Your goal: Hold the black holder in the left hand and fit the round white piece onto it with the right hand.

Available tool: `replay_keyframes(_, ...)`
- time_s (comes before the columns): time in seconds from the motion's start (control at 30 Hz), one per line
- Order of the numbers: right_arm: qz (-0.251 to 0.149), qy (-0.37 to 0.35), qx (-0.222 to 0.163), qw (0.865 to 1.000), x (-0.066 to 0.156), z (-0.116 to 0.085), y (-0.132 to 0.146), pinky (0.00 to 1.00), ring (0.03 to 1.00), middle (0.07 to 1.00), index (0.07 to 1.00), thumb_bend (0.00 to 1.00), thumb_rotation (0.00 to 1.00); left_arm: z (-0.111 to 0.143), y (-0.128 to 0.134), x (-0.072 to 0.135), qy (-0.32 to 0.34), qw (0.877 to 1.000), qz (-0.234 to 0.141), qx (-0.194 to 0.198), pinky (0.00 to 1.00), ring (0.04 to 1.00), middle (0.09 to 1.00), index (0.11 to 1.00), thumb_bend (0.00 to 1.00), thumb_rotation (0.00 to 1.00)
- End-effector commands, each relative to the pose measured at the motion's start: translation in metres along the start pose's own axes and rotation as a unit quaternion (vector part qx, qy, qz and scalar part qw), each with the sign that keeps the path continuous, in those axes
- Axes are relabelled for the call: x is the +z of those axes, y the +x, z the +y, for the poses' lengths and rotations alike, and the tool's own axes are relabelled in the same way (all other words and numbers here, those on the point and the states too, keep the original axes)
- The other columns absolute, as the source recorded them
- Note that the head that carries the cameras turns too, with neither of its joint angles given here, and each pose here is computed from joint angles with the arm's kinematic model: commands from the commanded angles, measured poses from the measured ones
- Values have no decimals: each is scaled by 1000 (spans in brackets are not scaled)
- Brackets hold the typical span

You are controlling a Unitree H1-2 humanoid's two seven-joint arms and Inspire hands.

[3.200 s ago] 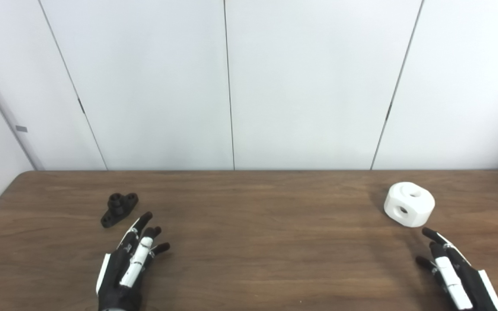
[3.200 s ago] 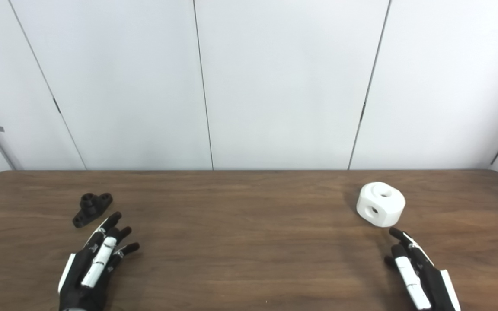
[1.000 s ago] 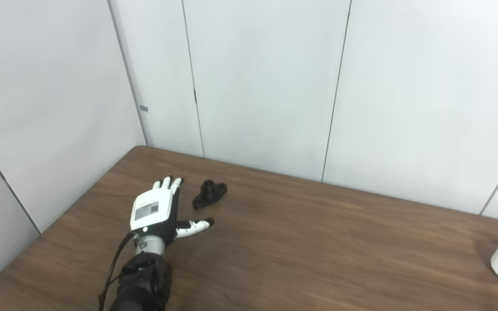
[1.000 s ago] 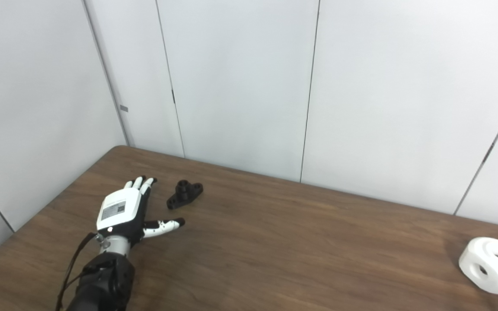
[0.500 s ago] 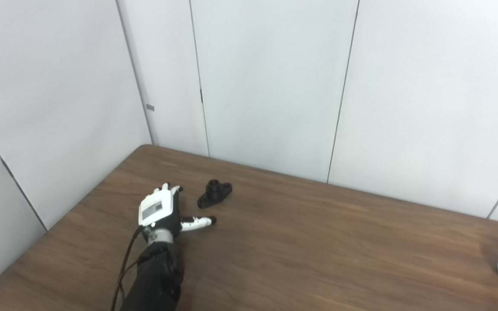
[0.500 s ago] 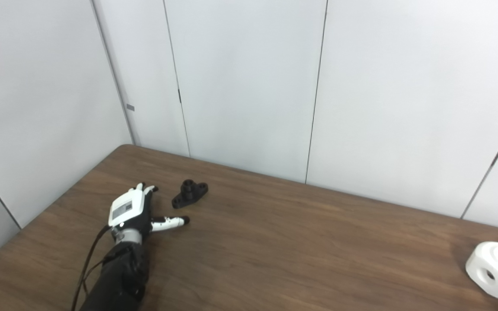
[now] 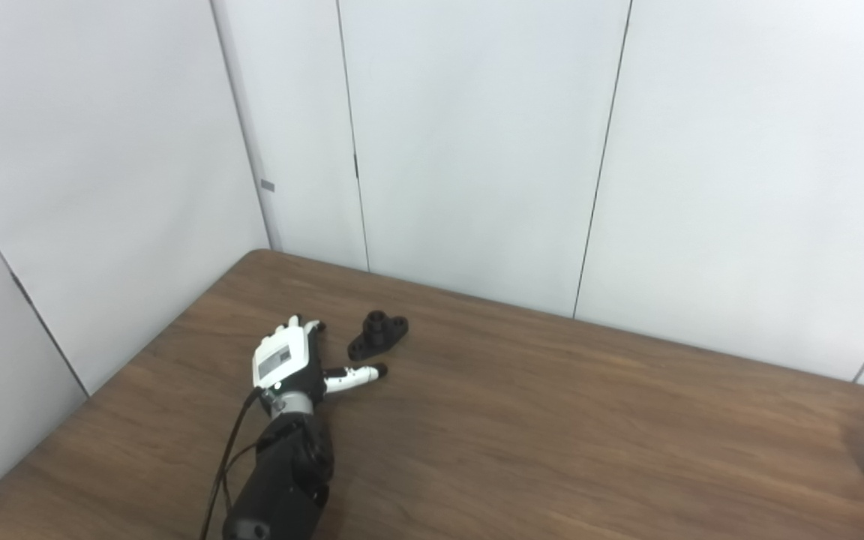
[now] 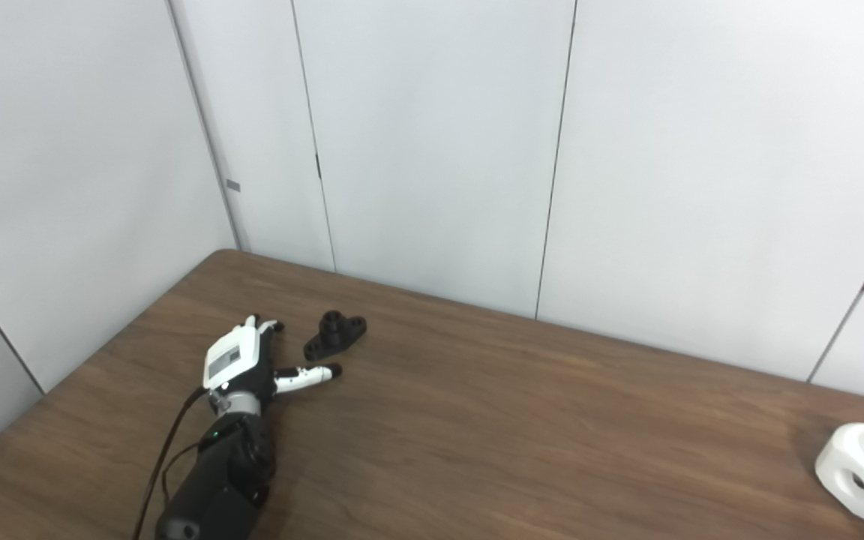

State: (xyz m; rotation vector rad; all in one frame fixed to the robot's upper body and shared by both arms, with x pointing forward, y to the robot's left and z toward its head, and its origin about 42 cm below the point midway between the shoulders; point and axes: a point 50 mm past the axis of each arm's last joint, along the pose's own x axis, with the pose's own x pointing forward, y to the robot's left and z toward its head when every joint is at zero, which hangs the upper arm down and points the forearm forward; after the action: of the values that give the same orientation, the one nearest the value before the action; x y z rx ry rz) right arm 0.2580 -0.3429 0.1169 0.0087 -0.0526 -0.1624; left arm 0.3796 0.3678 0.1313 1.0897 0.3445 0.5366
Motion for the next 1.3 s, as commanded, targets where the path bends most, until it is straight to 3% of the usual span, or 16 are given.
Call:
replay_keyframes(0.0,19,-5,-12,1000,-5,-7,-5,1000,1000,1000,881,639,769,10,11,15,-9,999,-22,24,1000,1000,1000,846,919,431)
replay_keyframes(0.5,13,-8,-9,1000,-5,-8,-6,1000,1000,999,876,609,767,-5,7,21,-26,999,-21,9,993,1000,1000,747,919,328)
replay_keyframes(0.6,13,-9,-9,1000,-4,-7,-6,1000,1000,999,875,600,768,-7,8,23,-30,999,-22,6,1000,1000,981,649,843,195)
replay_keyframes(0.67,13,-7,-9,1000,-4,-6,-6,1000,1000,999,873,592,765,-7,8,23,-22,999,-23,2,1000,1000,972,620,812,157)
replay_keyframes(0.7,12,-8,-8,1000,-3,-6,-5,1000,1000,998,873,584,764,-8,8,24,-15,1000,-24,2,1000,1000,968,558,669,113)
replay_keyframes(0.77,11,-9,-7,1000,-4,-6,-5,1000,1000,995,876,570,769,-9,7,23,-1,1000,-29,11,1000,983,936,499,552,66)
replay_keyframes(0.9,9,-11,-7,1000,-4,-6,-4,1000,1000,986,865,609,772,-9,6,22,13,999,-35,14,891,949,918,482,522,49)
replay_keyframes(1.1,11,-9,-7,1000,-3,-6,-3,1000,1000,992,862,591,776,-8,4,24,16,999,-45,6,961,962,928,482,520,47)
replay_keyframes(1.27,13,-5,-8,1000,-4,-6,-2,1000,1000,1000,866,630,780,-9,4,26,20,999,-50,5,931,950,937,482,521,48)
